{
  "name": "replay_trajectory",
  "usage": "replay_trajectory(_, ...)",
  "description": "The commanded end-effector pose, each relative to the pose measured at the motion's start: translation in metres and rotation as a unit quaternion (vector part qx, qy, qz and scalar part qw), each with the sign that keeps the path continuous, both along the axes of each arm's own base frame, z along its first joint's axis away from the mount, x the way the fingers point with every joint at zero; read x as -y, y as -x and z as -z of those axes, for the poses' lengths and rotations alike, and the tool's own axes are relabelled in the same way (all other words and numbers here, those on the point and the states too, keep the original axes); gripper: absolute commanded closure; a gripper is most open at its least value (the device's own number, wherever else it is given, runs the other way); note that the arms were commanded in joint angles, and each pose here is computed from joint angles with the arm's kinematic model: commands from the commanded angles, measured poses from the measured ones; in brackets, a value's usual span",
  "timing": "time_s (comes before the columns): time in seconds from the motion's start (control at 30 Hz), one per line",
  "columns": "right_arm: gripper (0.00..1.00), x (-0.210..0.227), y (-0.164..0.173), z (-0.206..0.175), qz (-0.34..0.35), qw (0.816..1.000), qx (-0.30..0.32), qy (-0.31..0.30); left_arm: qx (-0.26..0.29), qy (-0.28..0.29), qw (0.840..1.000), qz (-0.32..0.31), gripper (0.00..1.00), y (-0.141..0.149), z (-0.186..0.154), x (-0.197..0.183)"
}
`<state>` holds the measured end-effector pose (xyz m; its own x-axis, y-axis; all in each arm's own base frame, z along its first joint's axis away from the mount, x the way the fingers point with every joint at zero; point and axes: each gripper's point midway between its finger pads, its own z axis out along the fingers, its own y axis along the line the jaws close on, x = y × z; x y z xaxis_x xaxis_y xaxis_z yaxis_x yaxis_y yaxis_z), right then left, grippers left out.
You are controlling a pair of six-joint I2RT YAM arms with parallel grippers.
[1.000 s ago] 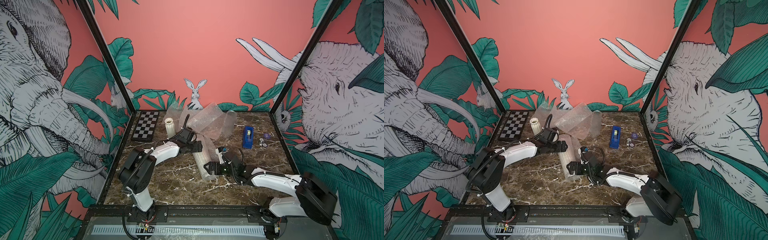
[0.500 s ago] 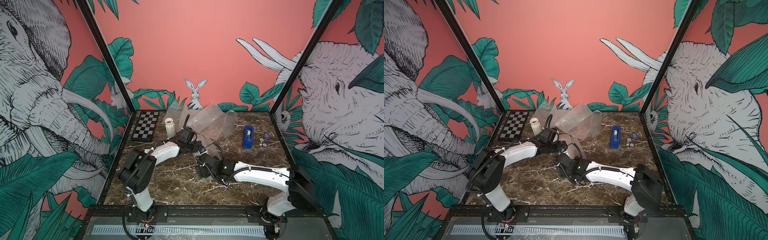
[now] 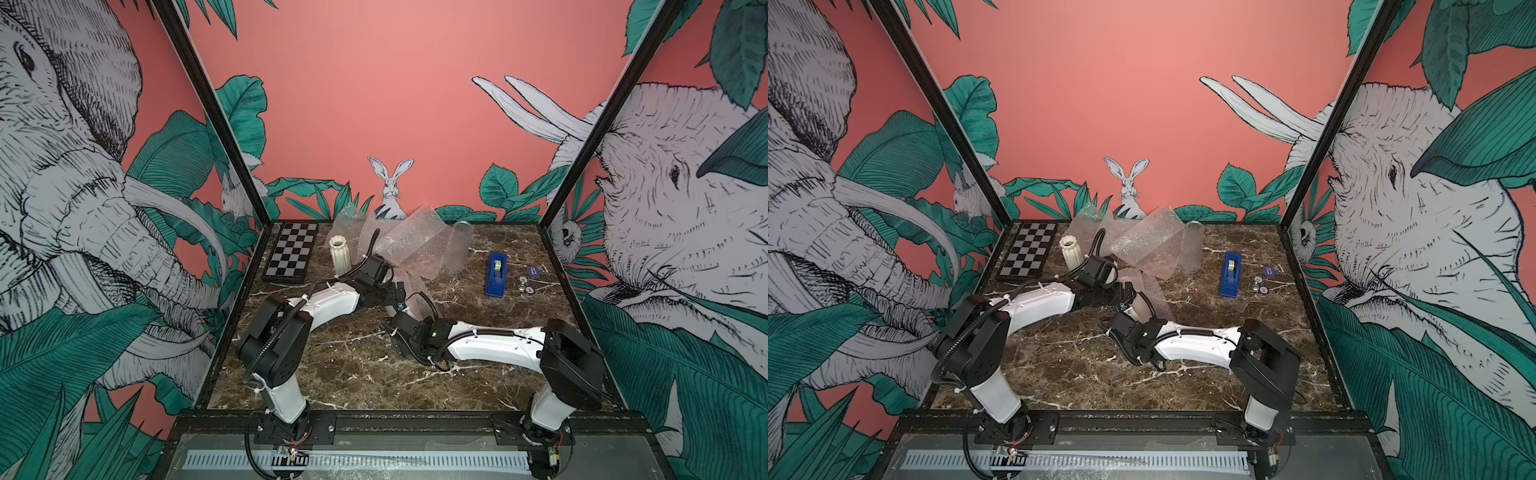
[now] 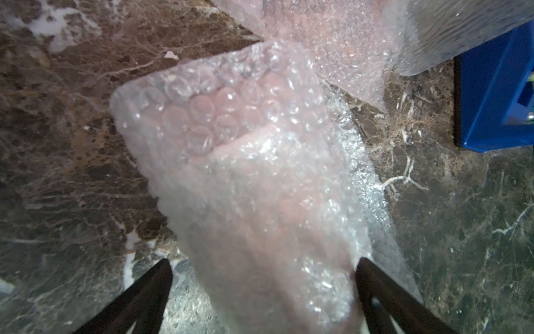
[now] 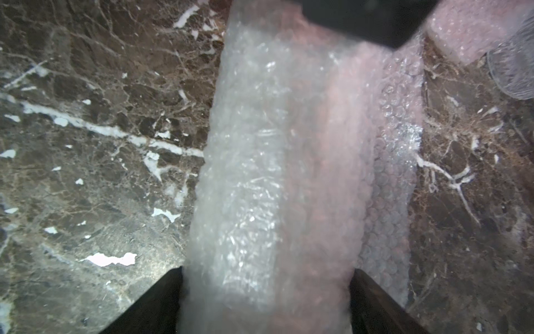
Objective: Wrap vases in bubble wrap
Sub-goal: Wrap the vase in bubble wrap.
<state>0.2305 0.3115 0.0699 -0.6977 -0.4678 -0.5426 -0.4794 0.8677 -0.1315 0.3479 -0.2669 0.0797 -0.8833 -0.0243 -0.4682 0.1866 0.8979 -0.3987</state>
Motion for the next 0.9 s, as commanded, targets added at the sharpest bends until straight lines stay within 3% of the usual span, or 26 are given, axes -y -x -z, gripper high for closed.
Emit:
replay_trajectory(0.0,0.15,0.010,0.008,0.016,0.020,0.998,-0.047,-0.032,0.010,0.023,1.000,0.002,0.01,0.002,-0.033,0.003)
replay_trajectory(0.1,0.19,0.009,0.010,0.018,0.028,0.993,-0.069,-0.093,0.019,0.033,0.999,0.003,0.01,0.000,-0.045,0.006)
replay_trajectory(0.27,0.23,-0.001,0.012,0.013,0.041,0.966,-0.112,-0.231,0.025,0.030,0.999,0.004,0.01,-0.002,-0.048,0.006)
replay_trajectory(0.43,0.23,-0.008,0.015,0.013,0.058,0.940,-0.141,-0.304,0.013,0.010,1.000,0.004,0.01,-0.003,-0.037,0.003)
replay_trajectory(0.63,0.24,-0.004,0.010,0.018,0.080,0.921,-0.152,-0.350,-0.002,0.000,1.000,0.011,0.02,-0.006,-0.023,0.008)
replay_trajectory(0.87,0.23,0.001,0.007,0.024,0.094,0.920,-0.153,-0.350,-0.028,-0.046,0.999,0.004,0.07,-0.010,0.001,0.003)
